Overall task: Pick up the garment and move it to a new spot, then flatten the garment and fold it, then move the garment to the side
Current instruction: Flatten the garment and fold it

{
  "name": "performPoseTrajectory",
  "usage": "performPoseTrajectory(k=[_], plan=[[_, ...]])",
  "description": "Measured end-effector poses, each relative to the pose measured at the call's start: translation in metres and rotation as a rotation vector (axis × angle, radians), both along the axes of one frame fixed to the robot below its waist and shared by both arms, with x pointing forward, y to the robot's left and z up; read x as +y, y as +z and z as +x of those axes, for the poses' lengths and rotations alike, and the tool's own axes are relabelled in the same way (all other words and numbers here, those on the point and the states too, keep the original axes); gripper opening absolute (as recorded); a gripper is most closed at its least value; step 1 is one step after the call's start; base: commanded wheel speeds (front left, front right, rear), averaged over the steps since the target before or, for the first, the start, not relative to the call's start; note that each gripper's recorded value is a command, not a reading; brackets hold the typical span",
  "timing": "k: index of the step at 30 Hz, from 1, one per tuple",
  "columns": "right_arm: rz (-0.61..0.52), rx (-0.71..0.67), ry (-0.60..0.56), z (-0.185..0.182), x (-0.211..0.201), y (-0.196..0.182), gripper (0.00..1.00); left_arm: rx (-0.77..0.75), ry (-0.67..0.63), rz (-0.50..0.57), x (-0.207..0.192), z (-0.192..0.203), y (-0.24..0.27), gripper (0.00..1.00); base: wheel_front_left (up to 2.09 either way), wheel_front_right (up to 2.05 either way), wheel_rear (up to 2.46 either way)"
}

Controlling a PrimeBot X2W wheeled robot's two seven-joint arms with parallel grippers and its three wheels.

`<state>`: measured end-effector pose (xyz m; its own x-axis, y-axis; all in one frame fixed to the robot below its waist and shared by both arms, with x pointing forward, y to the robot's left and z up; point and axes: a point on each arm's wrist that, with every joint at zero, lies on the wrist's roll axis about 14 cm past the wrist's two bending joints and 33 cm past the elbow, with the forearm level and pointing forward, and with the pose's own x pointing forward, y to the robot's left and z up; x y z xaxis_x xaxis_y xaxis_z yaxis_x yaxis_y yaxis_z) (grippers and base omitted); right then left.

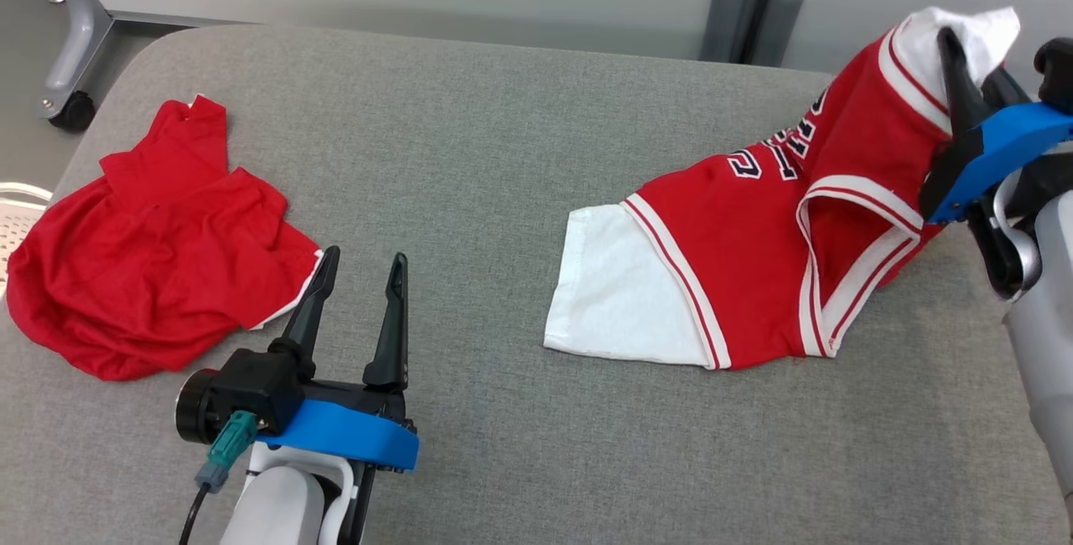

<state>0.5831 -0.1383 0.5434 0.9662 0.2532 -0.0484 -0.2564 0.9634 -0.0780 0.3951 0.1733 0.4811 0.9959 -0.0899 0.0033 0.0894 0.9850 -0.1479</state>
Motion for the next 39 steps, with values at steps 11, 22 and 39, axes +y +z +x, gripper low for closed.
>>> performPoseTrajectory(k=[11,22,39], plan=[[-0.066,0.229,-0.016,-0.03,0.001,-0.061,1.0,-0.016,0.002,0.009,0.003,-0.007,0.007,1.0,0.0,0.0,0.0],[-0.067,0.225,0.223,-0.112,0.08,-0.081,1.0,-0.029,-0.012,-0.004,-0.003,-0.017,0.011,1.0,0.0,0.0,0.0],[-0.316,0.47,0.527,-0.163,0.164,-0.161,1.0,-0.009,0.05,0.002,0.017,-0.016,0.005,1.0,0.0,0.0,0.0]])
